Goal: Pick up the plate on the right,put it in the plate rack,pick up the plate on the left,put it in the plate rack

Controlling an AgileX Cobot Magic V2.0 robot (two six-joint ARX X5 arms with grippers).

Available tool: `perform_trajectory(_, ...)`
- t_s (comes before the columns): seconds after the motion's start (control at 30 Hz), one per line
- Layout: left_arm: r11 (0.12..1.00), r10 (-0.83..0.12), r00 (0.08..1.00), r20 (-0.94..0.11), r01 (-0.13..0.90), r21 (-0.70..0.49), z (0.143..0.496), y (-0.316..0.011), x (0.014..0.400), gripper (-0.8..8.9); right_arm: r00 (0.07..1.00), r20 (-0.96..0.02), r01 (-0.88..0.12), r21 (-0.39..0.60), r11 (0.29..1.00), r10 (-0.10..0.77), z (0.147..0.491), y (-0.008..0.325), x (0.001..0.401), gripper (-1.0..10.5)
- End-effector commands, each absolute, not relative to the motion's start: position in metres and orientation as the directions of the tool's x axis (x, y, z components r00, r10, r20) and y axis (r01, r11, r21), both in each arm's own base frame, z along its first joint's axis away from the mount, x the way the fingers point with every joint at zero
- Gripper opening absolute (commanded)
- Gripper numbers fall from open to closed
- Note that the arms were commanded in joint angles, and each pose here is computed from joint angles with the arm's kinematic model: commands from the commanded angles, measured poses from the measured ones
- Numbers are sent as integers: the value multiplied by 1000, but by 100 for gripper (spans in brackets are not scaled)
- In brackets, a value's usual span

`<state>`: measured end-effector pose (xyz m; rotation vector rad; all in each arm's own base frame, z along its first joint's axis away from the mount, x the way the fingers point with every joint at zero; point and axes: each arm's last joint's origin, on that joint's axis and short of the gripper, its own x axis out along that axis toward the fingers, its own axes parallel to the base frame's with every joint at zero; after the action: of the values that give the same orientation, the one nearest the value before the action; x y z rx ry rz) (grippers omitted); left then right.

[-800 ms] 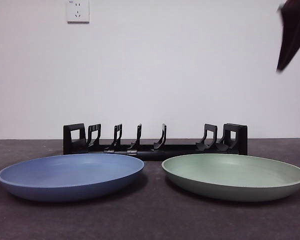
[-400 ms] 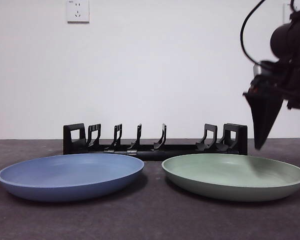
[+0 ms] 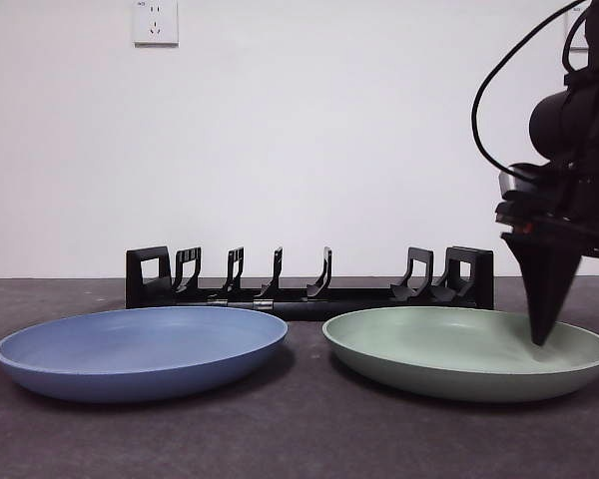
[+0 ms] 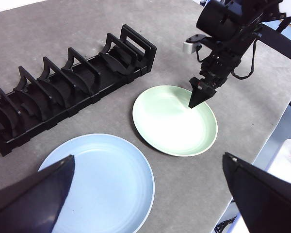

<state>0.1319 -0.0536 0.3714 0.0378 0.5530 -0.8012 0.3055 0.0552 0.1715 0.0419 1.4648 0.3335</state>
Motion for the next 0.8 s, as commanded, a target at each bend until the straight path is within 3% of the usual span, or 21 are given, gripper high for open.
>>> perform_trajectory(0.03,698,-672,561,-483,698,-161,372,-54,132,669,60,-968,-207,228,952,245,166,56,308,112)
perform_trajectory(0.17,698,-672,559,-486,697,-163,371,-54,133,669,72,-966,-210,228,951,247,165,56,309,-14)
perform_trajectory(0.47,655,-693,519,-501,743,-136,369,-61,134,669,107,-961,-225,225,948,253,171,56,310,-17)
perform_trajectory(0.67,533,-732,449,-513,846,-20,367,-76,132,669,137,-956,-254,218,942,258,211,55,305,-17)
perform_trajectory(0.8,385,-757,379,-532,917,105,364,-91,131,669,184,-946,-275,212,938,268,255,54,300,-17)
